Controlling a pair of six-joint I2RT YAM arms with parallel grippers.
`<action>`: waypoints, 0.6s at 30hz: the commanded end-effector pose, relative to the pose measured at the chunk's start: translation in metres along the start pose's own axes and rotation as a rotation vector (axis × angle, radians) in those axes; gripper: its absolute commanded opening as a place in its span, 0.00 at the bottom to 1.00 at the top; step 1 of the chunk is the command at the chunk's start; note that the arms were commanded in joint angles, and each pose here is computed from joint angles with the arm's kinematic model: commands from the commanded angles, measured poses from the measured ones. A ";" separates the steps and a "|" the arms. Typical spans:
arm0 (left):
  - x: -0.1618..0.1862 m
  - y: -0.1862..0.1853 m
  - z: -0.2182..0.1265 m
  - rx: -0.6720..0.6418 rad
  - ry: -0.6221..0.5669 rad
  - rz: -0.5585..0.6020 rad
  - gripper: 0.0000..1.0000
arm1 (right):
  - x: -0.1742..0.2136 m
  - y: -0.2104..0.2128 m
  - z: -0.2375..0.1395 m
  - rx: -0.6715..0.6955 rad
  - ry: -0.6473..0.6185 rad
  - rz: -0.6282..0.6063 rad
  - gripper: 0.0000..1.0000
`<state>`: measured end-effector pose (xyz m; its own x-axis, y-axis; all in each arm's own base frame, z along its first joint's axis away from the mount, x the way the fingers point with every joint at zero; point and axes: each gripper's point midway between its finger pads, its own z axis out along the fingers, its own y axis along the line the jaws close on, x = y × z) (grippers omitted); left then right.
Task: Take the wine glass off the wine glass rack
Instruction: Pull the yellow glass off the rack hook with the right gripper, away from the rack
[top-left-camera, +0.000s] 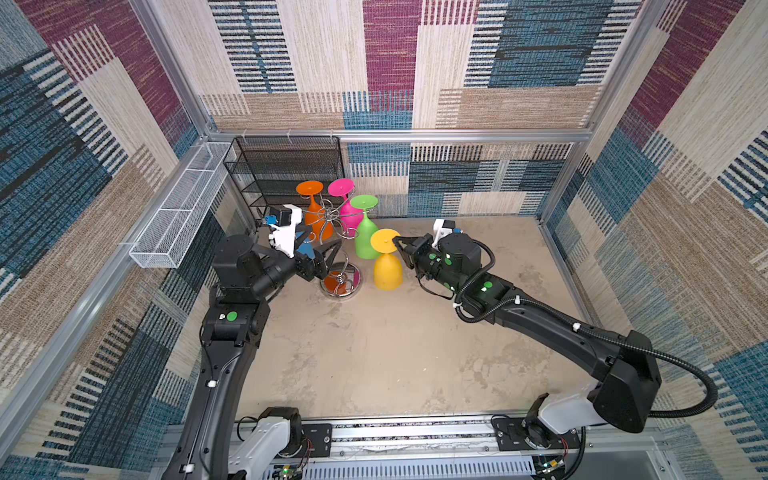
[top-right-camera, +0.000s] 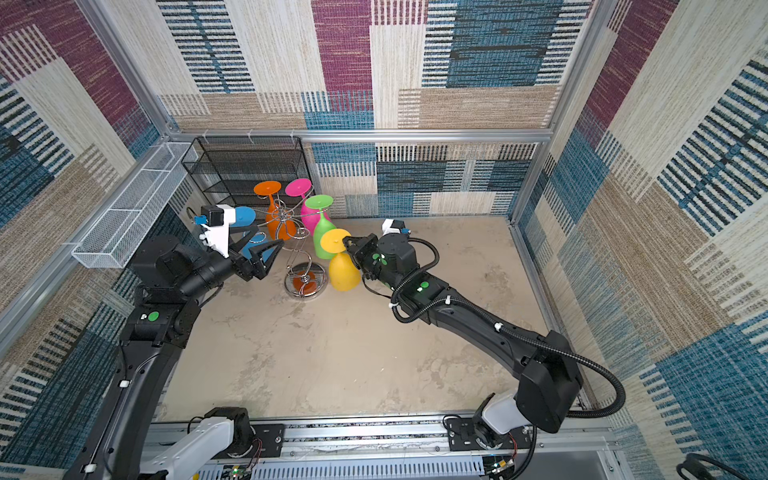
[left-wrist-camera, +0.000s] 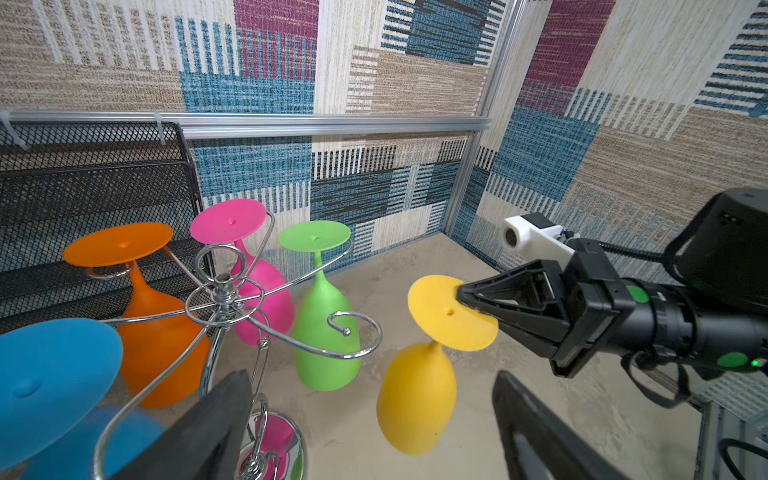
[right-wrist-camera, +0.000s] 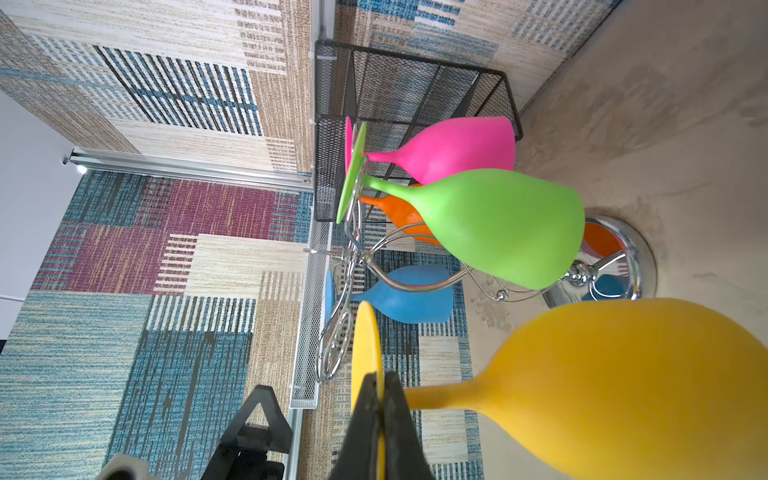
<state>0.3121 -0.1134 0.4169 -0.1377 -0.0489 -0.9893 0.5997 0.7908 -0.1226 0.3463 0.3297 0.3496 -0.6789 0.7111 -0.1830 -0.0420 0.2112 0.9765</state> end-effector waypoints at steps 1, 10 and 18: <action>-0.011 -0.006 0.000 0.028 -0.037 0.010 0.93 | -0.009 0.010 -0.017 -0.036 -0.045 -0.044 0.00; -0.011 -0.010 0.000 0.038 -0.036 0.017 0.93 | -0.037 -0.015 -0.076 0.051 -0.197 -0.138 0.00; -0.002 -0.019 0.008 0.055 -0.008 0.029 0.93 | -0.060 -0.033 -0.133 0.110 -0.314 -0.279 0.00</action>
<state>0.3061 -0.1297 0.4166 -0.1406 -0.0412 -0.9892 0.6399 0.7586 -0.1226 0.2937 0.2105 0.3480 -0.4558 0.7982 -0.3938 -0.1025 0.3924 0.9141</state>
